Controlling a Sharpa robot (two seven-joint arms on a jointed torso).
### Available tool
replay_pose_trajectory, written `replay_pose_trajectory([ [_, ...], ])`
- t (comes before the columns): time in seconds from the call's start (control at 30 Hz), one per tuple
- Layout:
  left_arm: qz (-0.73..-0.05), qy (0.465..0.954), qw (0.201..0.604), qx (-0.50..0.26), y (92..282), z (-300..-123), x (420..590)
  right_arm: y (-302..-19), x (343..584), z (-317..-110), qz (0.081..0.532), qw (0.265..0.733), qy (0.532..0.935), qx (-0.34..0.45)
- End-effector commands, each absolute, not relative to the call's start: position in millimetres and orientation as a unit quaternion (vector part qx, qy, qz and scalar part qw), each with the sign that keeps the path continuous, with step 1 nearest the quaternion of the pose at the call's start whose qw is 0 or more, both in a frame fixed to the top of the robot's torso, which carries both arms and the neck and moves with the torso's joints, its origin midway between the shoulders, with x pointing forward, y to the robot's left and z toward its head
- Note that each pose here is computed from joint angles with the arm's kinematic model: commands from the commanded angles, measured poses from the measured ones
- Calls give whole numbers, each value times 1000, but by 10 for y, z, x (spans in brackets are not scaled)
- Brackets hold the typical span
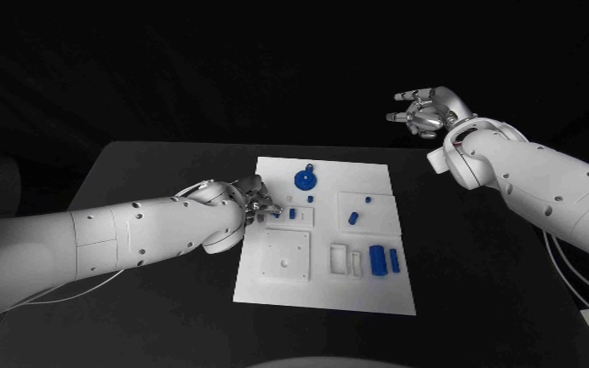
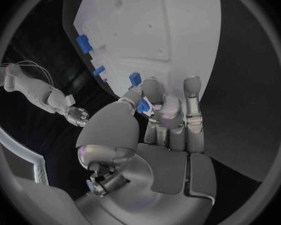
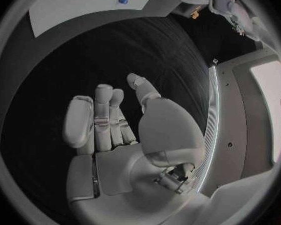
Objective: Assemble the parts on the task board
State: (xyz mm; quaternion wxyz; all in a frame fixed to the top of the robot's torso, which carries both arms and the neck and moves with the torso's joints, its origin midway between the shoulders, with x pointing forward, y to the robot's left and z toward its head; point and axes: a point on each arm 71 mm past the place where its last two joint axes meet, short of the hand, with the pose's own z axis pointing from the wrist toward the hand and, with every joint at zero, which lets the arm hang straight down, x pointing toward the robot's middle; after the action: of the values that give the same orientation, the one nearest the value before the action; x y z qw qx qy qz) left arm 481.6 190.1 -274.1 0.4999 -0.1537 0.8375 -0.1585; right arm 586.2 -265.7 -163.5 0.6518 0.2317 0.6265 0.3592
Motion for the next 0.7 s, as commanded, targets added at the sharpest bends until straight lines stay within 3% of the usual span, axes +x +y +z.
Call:
replay_pose_trajectory([
  [0.03, -146, 855, 480, -126, 1874, -2816, 4770, -2645, 5860, -1645, 361, 648, 631, 226],
  [0.7, -129, 867, 468, -109, 1891, -2855, 4752, -2644, 5859, -1648, 361, 648, 632, 225],
])
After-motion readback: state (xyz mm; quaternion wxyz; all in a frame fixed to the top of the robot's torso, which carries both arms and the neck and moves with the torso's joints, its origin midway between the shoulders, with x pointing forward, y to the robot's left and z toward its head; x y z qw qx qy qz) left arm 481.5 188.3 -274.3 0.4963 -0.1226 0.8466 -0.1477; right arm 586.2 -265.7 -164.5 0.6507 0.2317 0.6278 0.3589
